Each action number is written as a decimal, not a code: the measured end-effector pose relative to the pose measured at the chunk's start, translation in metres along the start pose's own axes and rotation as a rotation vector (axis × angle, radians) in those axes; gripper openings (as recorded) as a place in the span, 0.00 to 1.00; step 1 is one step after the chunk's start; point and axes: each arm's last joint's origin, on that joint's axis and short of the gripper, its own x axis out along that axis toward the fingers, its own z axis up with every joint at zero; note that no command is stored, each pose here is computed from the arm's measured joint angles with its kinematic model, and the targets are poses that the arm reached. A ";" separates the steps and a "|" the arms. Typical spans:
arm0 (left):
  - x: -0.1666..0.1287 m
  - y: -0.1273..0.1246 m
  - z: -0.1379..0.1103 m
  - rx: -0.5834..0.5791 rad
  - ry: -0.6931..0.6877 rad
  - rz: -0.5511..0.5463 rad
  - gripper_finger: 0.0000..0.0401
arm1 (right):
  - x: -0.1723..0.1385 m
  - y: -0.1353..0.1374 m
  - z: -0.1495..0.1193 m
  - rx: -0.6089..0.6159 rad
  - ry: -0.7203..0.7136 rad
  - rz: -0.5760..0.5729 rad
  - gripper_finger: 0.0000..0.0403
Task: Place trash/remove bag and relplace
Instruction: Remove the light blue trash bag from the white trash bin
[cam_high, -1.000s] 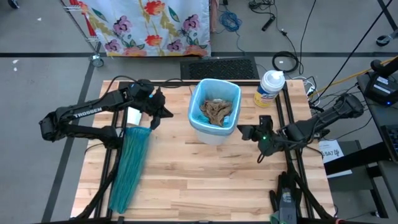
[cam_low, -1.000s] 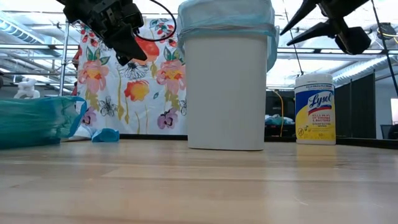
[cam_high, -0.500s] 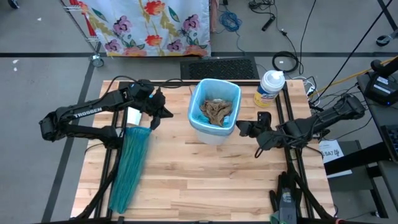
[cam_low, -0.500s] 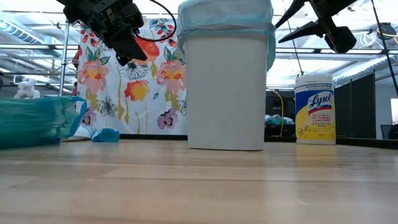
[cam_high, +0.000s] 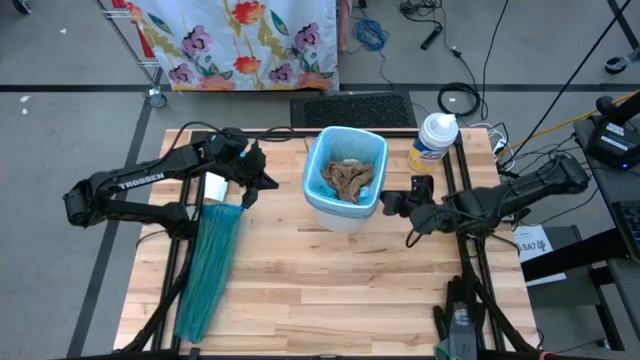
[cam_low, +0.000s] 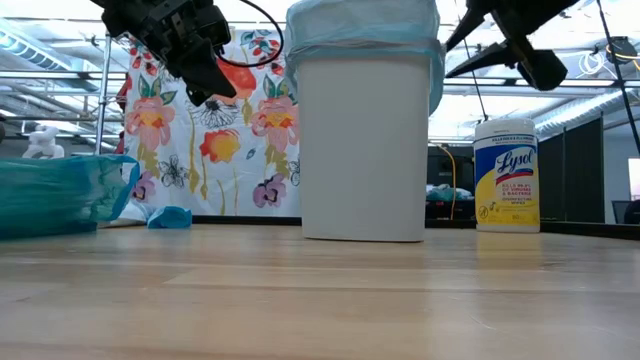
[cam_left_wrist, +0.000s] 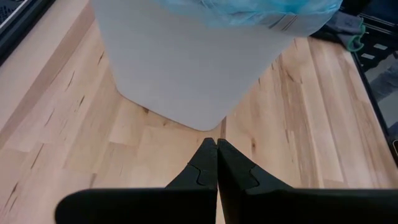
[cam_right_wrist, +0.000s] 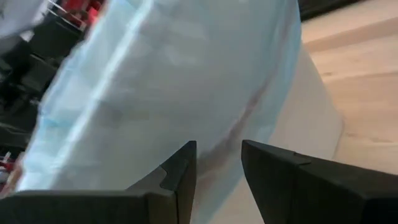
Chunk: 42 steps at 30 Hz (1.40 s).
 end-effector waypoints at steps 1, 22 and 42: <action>0.000 0.000 0.000 -0.002 0.000 0.000 0.00 | 0.001 -0.001 0.000 0.000 0.020 -0.008 0.29; 0.000 0.000 0.000 -0.004 0.002 0.000 0.00 | -0.039 0.033 0.044 -0.091 0.086 0.116 0.00; 0.000 0.000 0.001 0.000 -0.005 0.001 0.00 | -0.050 0.056 0.054 -0.131 0.386 0.108 0.00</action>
